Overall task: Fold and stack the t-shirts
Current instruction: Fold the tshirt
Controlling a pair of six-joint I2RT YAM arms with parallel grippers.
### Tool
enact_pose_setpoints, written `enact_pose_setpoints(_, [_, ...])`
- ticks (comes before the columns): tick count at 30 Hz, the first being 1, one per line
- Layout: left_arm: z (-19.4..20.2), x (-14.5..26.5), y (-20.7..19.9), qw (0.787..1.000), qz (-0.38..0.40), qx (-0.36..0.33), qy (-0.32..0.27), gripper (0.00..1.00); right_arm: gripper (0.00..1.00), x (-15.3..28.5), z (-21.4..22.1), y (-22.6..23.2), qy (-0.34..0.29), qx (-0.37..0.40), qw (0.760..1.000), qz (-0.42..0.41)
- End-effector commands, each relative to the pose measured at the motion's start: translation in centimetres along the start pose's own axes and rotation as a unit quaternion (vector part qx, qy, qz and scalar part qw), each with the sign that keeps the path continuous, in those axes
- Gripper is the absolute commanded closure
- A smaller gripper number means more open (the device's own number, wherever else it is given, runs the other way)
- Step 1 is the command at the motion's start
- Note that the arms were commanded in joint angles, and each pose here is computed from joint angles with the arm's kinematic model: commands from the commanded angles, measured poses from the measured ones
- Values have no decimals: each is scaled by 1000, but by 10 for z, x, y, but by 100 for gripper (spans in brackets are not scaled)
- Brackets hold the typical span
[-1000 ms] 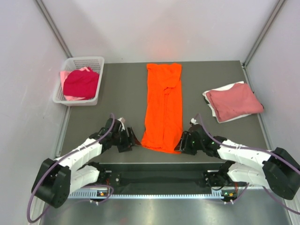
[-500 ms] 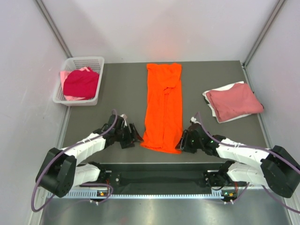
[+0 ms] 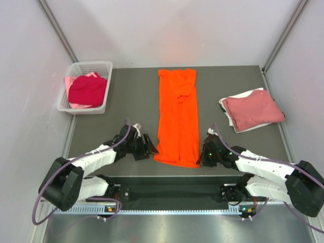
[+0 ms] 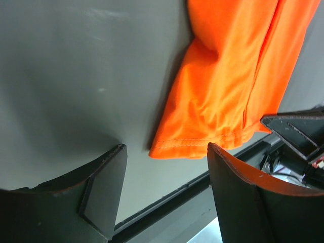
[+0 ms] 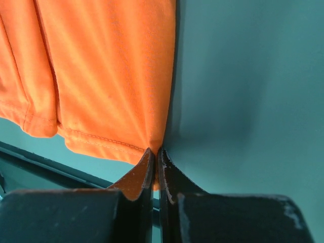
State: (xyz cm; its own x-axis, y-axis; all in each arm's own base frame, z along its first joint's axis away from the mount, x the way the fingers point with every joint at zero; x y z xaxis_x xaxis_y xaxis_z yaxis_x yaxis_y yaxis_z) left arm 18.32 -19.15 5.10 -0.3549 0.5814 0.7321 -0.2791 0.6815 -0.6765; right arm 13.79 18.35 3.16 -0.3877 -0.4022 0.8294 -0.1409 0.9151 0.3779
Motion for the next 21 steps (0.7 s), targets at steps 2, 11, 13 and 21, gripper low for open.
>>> enact_pose_setpoints(2, [14, -9, 12, 1000, -18, -1, 11, 30, 100, 3, 7, -10, 11, 10, 1000, 18])
enact_pose_setpoints(11, [17, -15, 9, 1000, -21, -2, 11, 49, 100, 1, 4, -9, 7, 14, 1000, 17])
enact_pose_setpoints(13, [18, -16, 10, 1000, -22, 0, 11, 58, 100, 1, 4, -9, 8, 16, 1000, 17])
enact_pose_setpoints(21, [18, -19, 14, 1000, -28, -6, -7, 77, 100, 1, -1, -10, -4, 19, 1000, 22])
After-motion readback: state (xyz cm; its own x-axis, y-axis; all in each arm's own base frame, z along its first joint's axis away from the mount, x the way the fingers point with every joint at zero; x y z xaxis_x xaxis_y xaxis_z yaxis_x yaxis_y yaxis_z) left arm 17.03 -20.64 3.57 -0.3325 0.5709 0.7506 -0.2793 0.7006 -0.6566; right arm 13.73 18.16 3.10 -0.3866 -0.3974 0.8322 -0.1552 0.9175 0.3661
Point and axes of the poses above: each gripper's point midway between its finger pads, its own x axis back along the fingers, its own y axis along the line the jaws close on, z = x × y, the point moved 2 cm from there along x, back along the fingers, and after that the axes turned 11 degrees about x, right-handed, at the moved point
